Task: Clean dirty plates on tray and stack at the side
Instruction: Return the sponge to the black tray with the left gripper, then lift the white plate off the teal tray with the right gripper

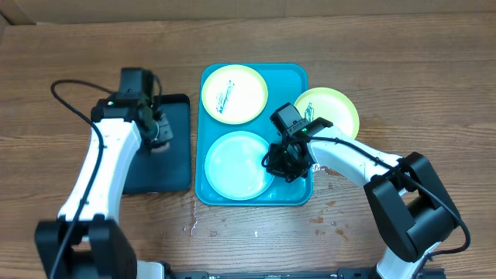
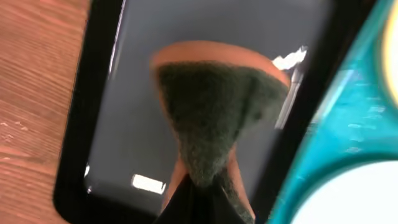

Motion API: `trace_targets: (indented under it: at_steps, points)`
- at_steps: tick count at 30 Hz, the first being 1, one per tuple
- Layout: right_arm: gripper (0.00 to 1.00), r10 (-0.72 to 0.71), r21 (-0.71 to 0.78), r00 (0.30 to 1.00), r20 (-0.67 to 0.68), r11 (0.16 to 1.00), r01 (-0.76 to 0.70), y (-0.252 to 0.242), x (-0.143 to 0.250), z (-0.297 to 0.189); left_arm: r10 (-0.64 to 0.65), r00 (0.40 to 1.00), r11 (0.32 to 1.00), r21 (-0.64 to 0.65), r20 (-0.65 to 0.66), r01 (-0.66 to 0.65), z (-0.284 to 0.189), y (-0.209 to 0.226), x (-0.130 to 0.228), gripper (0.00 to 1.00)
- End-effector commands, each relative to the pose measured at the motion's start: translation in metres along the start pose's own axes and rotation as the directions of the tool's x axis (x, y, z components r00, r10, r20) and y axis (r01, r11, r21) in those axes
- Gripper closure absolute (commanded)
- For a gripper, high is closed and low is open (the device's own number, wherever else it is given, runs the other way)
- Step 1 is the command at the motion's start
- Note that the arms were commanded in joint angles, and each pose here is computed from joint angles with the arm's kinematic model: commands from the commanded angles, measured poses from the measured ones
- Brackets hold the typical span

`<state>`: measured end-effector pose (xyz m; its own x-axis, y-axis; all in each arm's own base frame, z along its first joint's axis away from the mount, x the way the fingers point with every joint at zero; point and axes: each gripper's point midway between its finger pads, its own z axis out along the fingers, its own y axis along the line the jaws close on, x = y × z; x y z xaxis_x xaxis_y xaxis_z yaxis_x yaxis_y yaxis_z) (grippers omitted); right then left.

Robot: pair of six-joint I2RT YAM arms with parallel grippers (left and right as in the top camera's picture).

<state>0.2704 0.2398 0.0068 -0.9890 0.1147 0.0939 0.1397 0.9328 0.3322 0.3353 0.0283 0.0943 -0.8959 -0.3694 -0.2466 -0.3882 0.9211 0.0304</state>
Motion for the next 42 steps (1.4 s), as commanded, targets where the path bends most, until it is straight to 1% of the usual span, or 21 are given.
trace_targets:
  at_steps: [1, 2, 5, 7, 10, 14, 16, 19, 23, 25, 26, 29, 34, 37, 38, 39, 40, 41, 42]
  points:
    - [0.96, -0.022, 0.033, 1.0, 0.017, 0.999, 0.021, -0.011, -0.004, 0.004, 0.091, 0.987, 0.994, 0.076, -0.134, -0.081, 0.045, -0.007, 0.023, 0.94]
    - [0.96, -0.021, 0.035, 1.0, 0.015, 0.999, 0.021, -0.011, -0.004, 0.004, 0.105, 0.983, 0.992, 0.08, -0.15, -0.094, 0.052, -0.007, 0.025, 0.93]
    - [0.96, -0.02, 0.037, 1.0, 0.012, 0.999, 0.02, -0.012, -0.003, 0.004, 0.105, 0.975, 0.993, 0.073, -0.196, -0.093, 0.062, -0.006, 0.033, 0.82]
    - [0.96, -0.021, 0.036, 1.0, 0.012, 0.999, 0.021, -0.012, -0.003, 0.003, 0.106, 0.975, 0.992, 0.085, -0.197, -0.091, 0.059, -0.008, 0.033, 0.72]
    - [0.96, -0.043, 0.03, 0.999, 0.017, 0.999, 0.042, -0.006, -0.006, -0.002, 0.104, 0.98, 0.992, 0.093, -0.168, -0.089, 0.039, -0.009, 0.025, 0.51]
    - [0.96, -0.129, 0.029, 0.99, 0.055, 0.991, 0.128, 0.01, -0.02, -0.023, 0.098, 0.992, 0.99, 0.113, -0.086, -0.088, -0.01, -0.009, 0.006, 0.13]
    - [0.96, -0.157, 0.067, 0.984, 0.086, 0.986, 0.152, 0.016, -0.028, -0.038, 0.091, 0.996, 0.988, 0.128, -0.022, -0.088, -0.043, -0.008, -0.004, 0.0]
    - [0.96, -0.235, 0.141, 0.962, 0.139, 0.966, 0.215, 0.029, -0.039, -0.064, 0.077, 0.993, 0.984, 0.154, 0.088, -0.09, -0.096, -0.006, -0.016, 0.0]
    - [0.96, -0.379, 0.184, 0.898, 0.224, 0.921, 0.343, 0.067, -0.051, -0.102, 0.043, 0.967, 0.977, 0.193, 0.249, -0.093, -0.169, -0.001, -0.025, 0.0]
    - [0.96, -0.441, 0.181, 0.854, 0.276, 0.896, 0.405, 0.091, -0.054, -0.119, 0.028, 0.947, 0.973, 0.209, 0.319, -0.099, -0.199, 0.002, -0.026, 0.0]
    - [0.96, -0.474, 0.179, 0.819, 0.323, 0.881, 0.439, 0.11, -0.056, -0.13, 0.015, 0.927, 0.969, 0.223, 0.374, -0.106, -0.22, 0.005, -0.026, 0.0]
    - [0.96, -0.509, 0.175, 0.747, 0.428, 0.857, 0.484, 0.147, -0.058, -0.145, -0.008, 0.889, 0.963, 0.243, 0.458, -0.117, -0.255, 0.01, -0.021, 0.0]
    - [0.96, -0.557, 0.188, 0.604, 0.57, 0.804, 0.564, 0.205, -0.055, -0.146, -0.032, 0.843, 0.955, 0.267, 0.537, -0.133, -0.287, 0.019, -0.004, 0.0]
    - [0.96, -0.593, 0.247, 0.504, 0.628, 0.766, 0.594, 0.232, -0.057, -0.136, -0.039, 0.83, 0.953, 0.271, 0.557, -0.137, -0.297, 0.023, 0.005, 0.0]
    - [0.96, -0.598, 0.266, 0.481, 0.641, 0.762, 0.591, 0.237, -0.059, -0.134, -0.039, 0.829, 0.953, 0.271, 0.559, -0.138, -0.298, 0.024, 0.007, 0.0]
    - [0.96, -0.61, 0.304, 0.428, 0.667, 0.747, 0.591, 0.247, -0.061, -0.135, -0.038, 0.831, 0.953, 0.27, 0.555, -0.137, -0.298, 0.025, 0.011, 0.0]
    - [0.96, -0.622, 0.323, 0.394, 0.677, 0.732, 0.599, 0.252, -0.06, -0.138, -0.036, 0.835, 0.954, 0.269, 0.549, -0.136, -0.297, 0.025, 0.013, 0.0]
    - [0.96, -0.644, 0.361, 0.327, 0.692, 0.701, 0.615, 0.263, -0.056, -0.147, -0.029, 0.847, 0.955, 0.264, 0.531, -0.132, -0.294, 0.027, 0.018, 0.0]
    - [0.96, -0.657, 0.384, 0.296, 0.694, 0.685, 0.62, 0.267, -0.053, -0.151, -0.026, 0.853, 0.956, 0.262, 0.521, -0.13, -0.292, 0.027, 0.02, 0.0]
